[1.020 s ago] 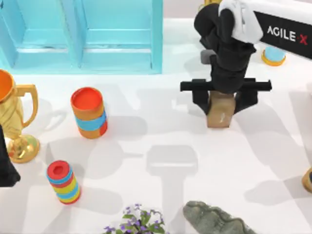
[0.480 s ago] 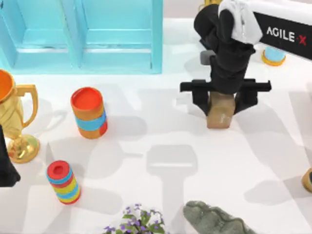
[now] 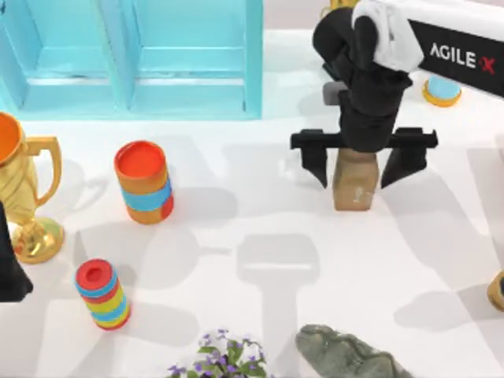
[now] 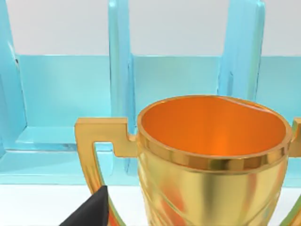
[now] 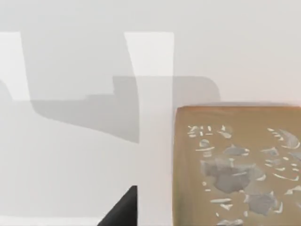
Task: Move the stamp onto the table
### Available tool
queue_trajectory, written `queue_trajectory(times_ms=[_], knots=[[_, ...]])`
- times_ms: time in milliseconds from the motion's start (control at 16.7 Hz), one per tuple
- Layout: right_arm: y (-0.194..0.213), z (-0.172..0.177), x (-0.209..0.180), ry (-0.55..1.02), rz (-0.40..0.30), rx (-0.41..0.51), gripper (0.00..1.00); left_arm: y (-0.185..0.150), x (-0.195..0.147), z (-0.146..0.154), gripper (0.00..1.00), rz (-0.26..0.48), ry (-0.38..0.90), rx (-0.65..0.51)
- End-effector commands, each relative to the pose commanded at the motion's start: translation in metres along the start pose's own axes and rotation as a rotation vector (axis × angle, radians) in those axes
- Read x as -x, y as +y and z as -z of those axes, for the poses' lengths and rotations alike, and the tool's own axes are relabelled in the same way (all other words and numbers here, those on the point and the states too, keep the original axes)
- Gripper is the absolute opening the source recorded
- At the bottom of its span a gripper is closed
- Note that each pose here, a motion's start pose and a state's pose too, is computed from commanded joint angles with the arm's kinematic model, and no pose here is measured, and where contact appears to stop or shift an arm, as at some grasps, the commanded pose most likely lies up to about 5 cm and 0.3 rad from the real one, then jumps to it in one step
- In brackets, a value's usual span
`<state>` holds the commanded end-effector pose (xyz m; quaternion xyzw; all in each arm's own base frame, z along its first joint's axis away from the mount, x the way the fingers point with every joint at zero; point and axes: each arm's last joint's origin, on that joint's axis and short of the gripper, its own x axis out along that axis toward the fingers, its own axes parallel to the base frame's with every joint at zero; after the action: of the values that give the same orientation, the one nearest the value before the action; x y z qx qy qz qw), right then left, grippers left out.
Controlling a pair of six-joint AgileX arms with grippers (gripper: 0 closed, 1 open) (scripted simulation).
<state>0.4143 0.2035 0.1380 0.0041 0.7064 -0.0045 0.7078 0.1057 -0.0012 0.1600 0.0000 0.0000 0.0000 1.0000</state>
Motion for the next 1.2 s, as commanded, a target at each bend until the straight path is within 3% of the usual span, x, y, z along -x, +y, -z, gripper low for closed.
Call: queue_trajectory(times_ms=[720,1200], knots=[[0.001,-0.004,0.007,0.016,0.01,-0.004,1.0,0.0,0.0,0.0,1.0,0.0,0.0,0.0],[0.009,-0.016,0.094,0.001,-0.002,-0.002,1.0,0.0,0.0,0.0,1.0,0.0,0.0,0.0]])
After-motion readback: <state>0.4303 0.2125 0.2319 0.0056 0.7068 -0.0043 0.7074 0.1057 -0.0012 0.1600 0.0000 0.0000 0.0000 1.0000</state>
